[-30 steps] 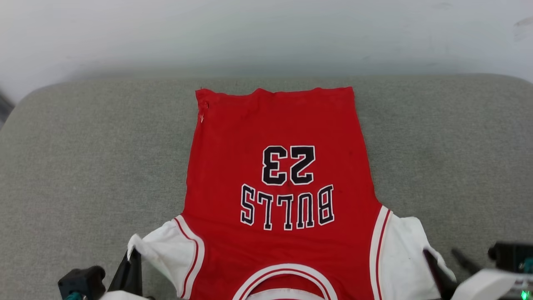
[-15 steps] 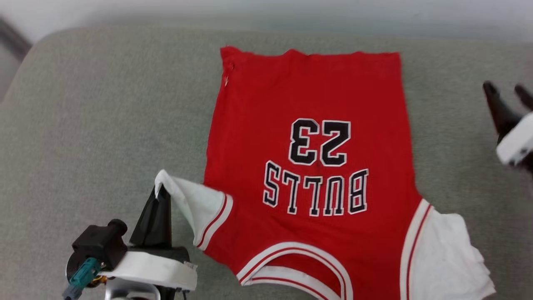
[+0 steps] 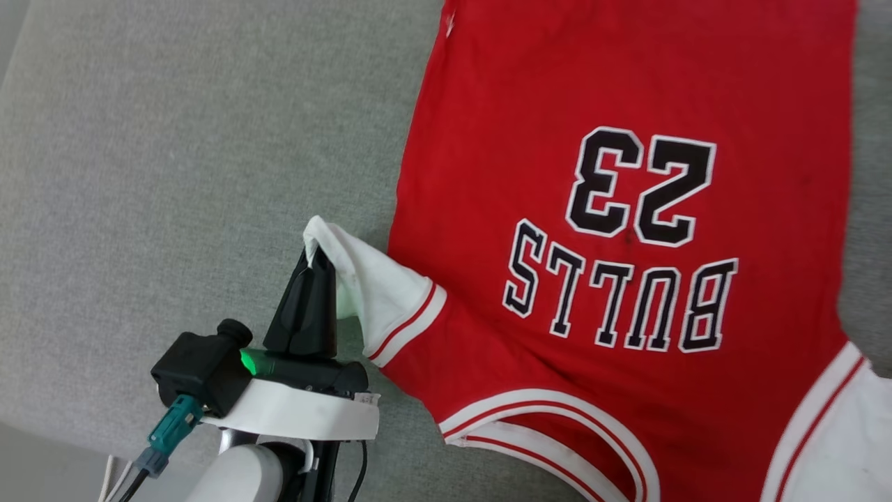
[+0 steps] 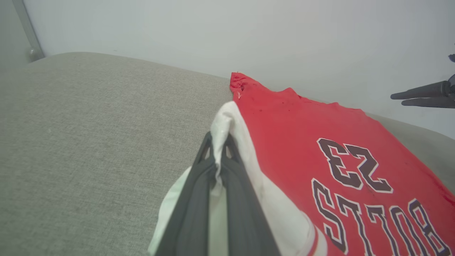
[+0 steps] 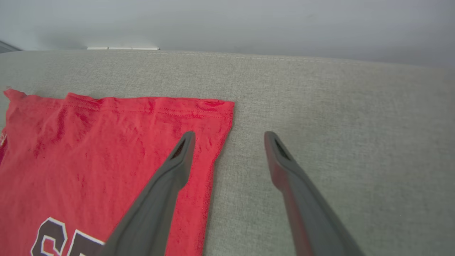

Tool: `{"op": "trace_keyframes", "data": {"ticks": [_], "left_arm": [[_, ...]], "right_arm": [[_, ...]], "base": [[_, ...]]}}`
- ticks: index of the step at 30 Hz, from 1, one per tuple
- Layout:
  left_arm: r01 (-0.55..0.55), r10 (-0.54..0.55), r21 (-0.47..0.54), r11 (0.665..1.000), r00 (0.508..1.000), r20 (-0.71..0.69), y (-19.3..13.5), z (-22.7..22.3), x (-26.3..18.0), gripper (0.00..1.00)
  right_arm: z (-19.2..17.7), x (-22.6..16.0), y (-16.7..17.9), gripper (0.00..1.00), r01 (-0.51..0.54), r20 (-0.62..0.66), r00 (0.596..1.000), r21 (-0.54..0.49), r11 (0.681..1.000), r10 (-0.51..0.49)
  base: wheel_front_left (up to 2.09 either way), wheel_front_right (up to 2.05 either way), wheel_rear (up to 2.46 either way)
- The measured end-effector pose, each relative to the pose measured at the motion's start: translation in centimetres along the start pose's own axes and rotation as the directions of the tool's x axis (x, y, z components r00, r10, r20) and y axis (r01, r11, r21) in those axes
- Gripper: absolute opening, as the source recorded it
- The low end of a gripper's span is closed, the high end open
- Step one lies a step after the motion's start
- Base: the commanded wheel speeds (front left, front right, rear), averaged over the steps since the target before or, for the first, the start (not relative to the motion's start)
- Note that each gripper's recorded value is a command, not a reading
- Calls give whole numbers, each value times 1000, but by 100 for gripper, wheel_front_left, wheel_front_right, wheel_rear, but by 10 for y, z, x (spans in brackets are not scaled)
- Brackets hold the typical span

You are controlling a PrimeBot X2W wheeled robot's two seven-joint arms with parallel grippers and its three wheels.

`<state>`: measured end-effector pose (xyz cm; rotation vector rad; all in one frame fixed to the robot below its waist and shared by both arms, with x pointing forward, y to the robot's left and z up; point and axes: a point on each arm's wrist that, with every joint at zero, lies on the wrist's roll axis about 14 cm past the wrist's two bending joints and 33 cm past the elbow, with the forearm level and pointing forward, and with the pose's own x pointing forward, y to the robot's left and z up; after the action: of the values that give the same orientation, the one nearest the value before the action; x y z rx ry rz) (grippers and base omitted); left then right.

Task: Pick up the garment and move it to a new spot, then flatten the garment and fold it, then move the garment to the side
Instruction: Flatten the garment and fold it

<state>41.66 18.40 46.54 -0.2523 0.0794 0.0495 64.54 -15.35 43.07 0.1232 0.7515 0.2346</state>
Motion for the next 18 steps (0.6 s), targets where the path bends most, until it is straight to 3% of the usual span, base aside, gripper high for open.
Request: {"op": "trace_keyframes", "data": {"ticks": [7,12,14,18], "left_arm": [[-40,41,18,999,998,-45,15,-22,9,0],[-58,60,25,998,996,-61,22,-29,9,0],[-56,57,23,998,997,-56,22,-28,11,0],[-54,55,15,998,997,-55,21,-28,10,0]], "right_arm": [[-47,57,27,100,-69,-196,978,19,997,71],[-62,67,30,100,-71,-301,950,40,997,79],[-64,66,30,0,-67,-321,944,37,997,75],[-66,62,28,0,-50,-340,939,22,999,54]], "base": [[0,0,0],[0,0,0],[0,0,0],[0,0,0]]}}
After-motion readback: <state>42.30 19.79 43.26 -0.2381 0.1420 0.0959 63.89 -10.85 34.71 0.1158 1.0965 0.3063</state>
